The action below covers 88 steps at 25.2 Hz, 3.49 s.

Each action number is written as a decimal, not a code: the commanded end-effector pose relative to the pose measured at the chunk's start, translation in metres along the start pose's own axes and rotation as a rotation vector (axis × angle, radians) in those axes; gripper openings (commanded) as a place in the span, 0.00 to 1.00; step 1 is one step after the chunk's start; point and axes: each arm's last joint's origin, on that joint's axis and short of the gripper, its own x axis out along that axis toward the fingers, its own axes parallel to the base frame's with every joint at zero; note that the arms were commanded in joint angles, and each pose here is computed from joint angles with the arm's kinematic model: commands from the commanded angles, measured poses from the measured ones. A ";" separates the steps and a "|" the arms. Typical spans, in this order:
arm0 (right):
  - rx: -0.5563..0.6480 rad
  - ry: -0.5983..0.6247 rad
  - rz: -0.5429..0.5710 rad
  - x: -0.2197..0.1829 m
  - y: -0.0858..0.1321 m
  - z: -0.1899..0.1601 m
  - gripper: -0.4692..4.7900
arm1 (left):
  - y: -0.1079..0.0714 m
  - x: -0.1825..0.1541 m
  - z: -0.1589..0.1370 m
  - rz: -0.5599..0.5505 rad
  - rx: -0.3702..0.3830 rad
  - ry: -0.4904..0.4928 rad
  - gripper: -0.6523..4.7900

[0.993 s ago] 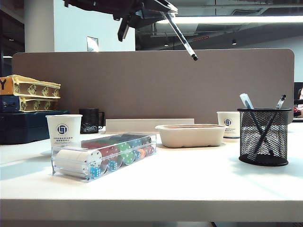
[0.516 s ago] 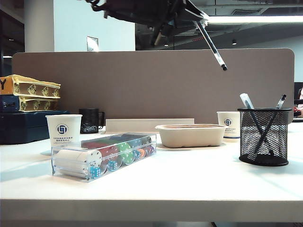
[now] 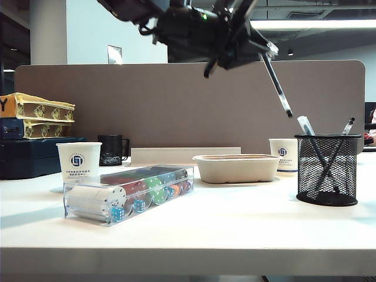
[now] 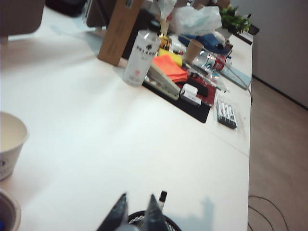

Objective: Pick up one pen and put it in the pen container.

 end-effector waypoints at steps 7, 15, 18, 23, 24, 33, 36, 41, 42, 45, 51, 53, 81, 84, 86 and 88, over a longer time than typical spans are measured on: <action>0.019 0.065 -0.041 -0.052 -0.002 -0.024 0.27 | -0.013 0.031 -0.005 -0.075 0.077 -0.027 0.11; 0.021 0.196 0.030 -0.051 0.003 -0.068 0.08 | -0.021 0.039 0.000 -0.080 0.162 -0.019 0.11; 0.046 0.225 0.065 -0.049 0.005 -0.080 0.08 | -0.019 0.041 -0.003 -0.075 0.194 -0.014 0.11; 0.052 0.264 0.089 -0.046 0.007 -0.094 0.08 | -0.011 0.049 -0.017 -0.064 0.255 0.011 0.11; 0.052 0.273 0.089 -0.046 0.007 -0.095 0.08 | -0.008 0.051 -0.021 -0.063 0.259 0.019 0.11; 0.038 0.276 0.120 -0.045 0.010 -0.096 0.08 | -0.001 0.062 -0.040 -0.054 0.272 0.057 0.11; 0.036 0.274 0.124 -0.045 0.010 -0.096 0.08 | -0.002 0.064 -0.044 -0.058 0.267 0.068 0.11; 0.036 0.278 0.125 -0.044 0.010 -0.097 0.08 | -0.004 0.073 -0.058 -0.077 0.251 0.097 0.11; 0.035 0.280 0.126 -0.045 0.010 -0.097 0.08 | -0.005 0.076 -0.062 -0.083 0.247 0.106 0.11; 0.030 0.284 0.135 -0.045 0.011 -0.097 0.08 | -0.008 0.080 -0.068 -0.086 0.244 0.119 0.11; 0.030 0.282 0.137 -0.045 0.011 -0.097 0.08 | -0.004 0.083 -0.077 -0.075 0.226 0.150 0.11; 0.030 0.282 0.137 -0.045 0.011 -0.097 0.08 | -0.003 0.083 -0.078 -0.072 0.225 0.151 0.11; 0.025 0.296 0.147 -0.045 0.012 -0.099 0.08 | 0.004 0.083 -0.083 0.043 0.244 0.183 0.56; 0.025 0.296 0.147 -0.045 0.012 -0.099 0.08 | 0.003 0.083 -0.078 0.040 0.248 0.173 0.56; 0.025 0.296 0.147 -0.045 0.012 -0.099 0.08 | 0.000 0.084 -0.072 0.032 0.258 0.155 0.56; 0.024 0.296 0.147 -0.045 0.012 -0.099 0.08 | -0.006 0.084 -0.055 0.026 0.280 0.113 0.56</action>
